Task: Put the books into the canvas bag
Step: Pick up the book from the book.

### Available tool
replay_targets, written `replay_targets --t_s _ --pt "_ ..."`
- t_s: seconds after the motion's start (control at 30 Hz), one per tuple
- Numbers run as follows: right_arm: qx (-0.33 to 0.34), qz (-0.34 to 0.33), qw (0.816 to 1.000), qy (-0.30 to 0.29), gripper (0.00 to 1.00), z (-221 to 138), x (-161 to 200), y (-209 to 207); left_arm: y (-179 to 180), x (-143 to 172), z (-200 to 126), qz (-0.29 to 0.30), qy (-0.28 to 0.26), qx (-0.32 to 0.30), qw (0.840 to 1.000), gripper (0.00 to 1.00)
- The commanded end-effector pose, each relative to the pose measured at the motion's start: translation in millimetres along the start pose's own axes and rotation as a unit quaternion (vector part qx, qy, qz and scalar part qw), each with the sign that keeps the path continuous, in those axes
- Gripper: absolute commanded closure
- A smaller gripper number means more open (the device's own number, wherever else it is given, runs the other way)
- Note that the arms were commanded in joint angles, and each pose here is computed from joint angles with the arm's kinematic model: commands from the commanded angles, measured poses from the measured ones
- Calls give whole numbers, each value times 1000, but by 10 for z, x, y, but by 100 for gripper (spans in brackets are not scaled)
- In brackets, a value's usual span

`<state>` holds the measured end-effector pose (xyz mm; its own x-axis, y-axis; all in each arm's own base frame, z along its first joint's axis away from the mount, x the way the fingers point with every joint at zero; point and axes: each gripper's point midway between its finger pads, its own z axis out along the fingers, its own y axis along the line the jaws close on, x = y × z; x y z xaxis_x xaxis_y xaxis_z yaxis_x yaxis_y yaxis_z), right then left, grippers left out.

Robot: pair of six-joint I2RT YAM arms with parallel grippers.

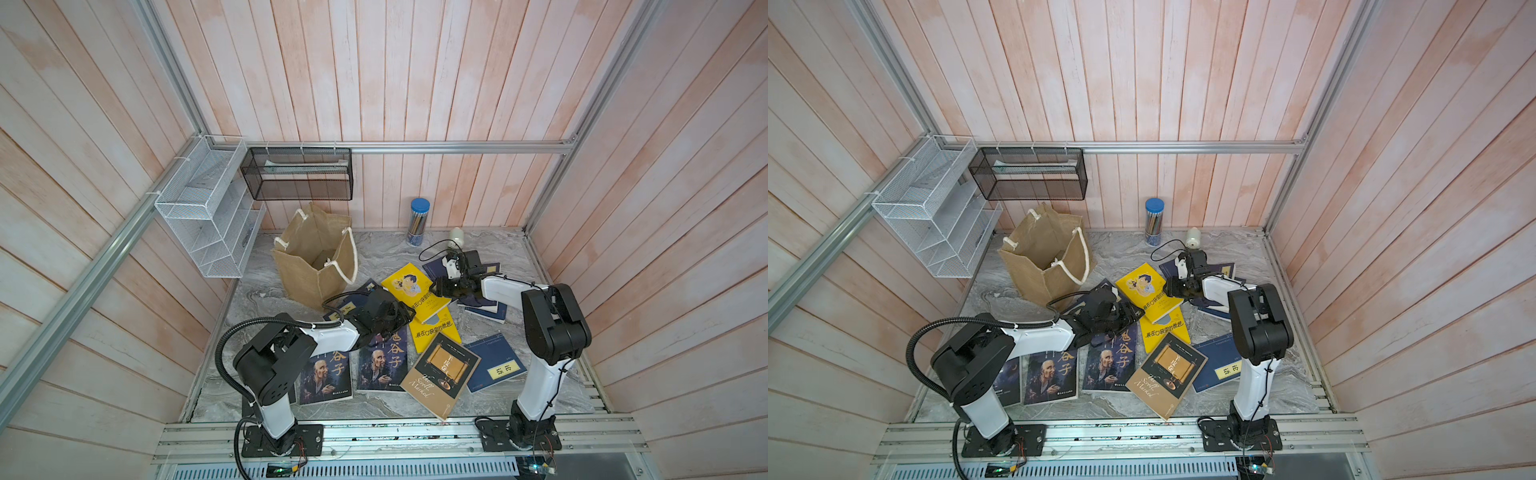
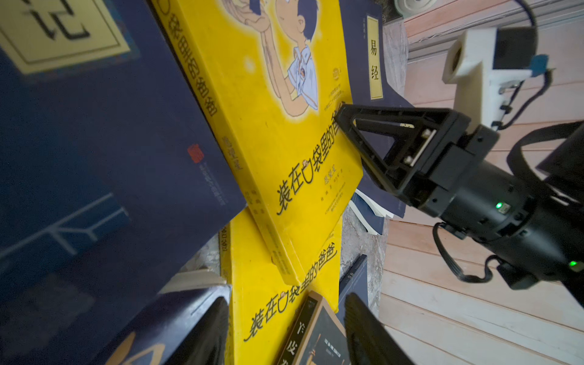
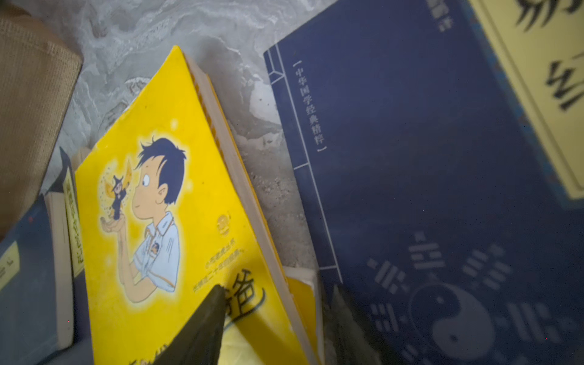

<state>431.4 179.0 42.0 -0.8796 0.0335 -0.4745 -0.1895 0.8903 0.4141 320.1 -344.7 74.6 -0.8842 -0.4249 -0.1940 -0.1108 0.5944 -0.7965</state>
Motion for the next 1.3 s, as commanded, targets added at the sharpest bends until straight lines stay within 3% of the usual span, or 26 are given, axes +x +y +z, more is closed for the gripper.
replay_targets --t_s 0.0,0.33,0.67,1.1,1.27 --pt "1 -2 999 36 52 28 236 -32 -165 -13 103 -21 2 37 999 40" --pt "-2 -16 999 46 59 6 328 38 -276 6 315 -41 21 74 996 44" --pt "-10 -22 999 45 61 -80 383 93 -459 -92 216 -21 2 85 996 48" --pt "8 -26 998 61 61 -128 563 5 -34 -58 315 -49 -6 18 999 48" --pt "14 -33 997 68 63 -138 610 -26 -104 -55 399 -64 -3 54 996 48"
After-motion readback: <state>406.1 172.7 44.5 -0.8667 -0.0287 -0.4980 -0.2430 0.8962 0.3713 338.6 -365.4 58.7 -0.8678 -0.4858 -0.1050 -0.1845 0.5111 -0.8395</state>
